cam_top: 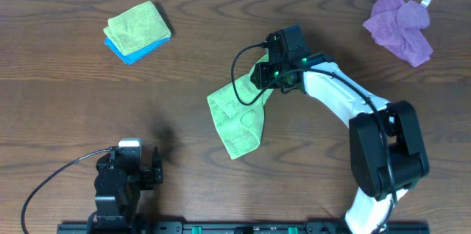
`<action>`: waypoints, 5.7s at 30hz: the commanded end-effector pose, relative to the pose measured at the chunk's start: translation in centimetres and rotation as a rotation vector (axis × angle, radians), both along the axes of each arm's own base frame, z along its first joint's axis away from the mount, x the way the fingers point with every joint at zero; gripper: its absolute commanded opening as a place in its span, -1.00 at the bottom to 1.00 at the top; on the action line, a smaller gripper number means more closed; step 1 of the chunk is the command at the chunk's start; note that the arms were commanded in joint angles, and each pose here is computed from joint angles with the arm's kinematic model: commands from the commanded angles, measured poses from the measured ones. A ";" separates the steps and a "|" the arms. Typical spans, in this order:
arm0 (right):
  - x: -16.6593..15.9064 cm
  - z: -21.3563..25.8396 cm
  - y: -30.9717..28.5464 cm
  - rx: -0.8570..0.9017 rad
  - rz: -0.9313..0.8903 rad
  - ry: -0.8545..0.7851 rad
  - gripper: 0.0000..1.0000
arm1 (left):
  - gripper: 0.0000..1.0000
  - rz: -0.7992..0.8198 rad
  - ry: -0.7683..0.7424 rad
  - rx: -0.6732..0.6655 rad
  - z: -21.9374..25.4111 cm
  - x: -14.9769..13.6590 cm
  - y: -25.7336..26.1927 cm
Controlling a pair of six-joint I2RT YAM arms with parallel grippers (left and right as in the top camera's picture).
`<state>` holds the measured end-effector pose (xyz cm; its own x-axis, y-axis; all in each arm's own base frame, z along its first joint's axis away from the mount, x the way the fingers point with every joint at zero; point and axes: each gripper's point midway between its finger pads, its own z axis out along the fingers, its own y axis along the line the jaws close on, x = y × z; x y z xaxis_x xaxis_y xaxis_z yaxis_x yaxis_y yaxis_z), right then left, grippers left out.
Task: Fold the cloth
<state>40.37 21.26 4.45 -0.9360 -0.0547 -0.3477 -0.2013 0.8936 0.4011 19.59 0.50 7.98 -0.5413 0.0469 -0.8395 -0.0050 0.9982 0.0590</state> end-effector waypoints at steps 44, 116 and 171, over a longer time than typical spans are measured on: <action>-0.7 3.6 2.1 0.051 0.330 -0.120 -0.02 | 0.91 0.005 0.000 -0.005 -0.2 0.0 0.0; -6.5 8.9 -6.1 -0.123 0.121 0.051 -0.97 | 0.91 -0.013 -0.086 -0.496 3.0 1.1 -4.4; -10.8 3.3 -15.5 -0.193 -0.196 0.186 -0.97 | 1.00 -0.039 0.899 -1.002 1.0 7.2 -19.1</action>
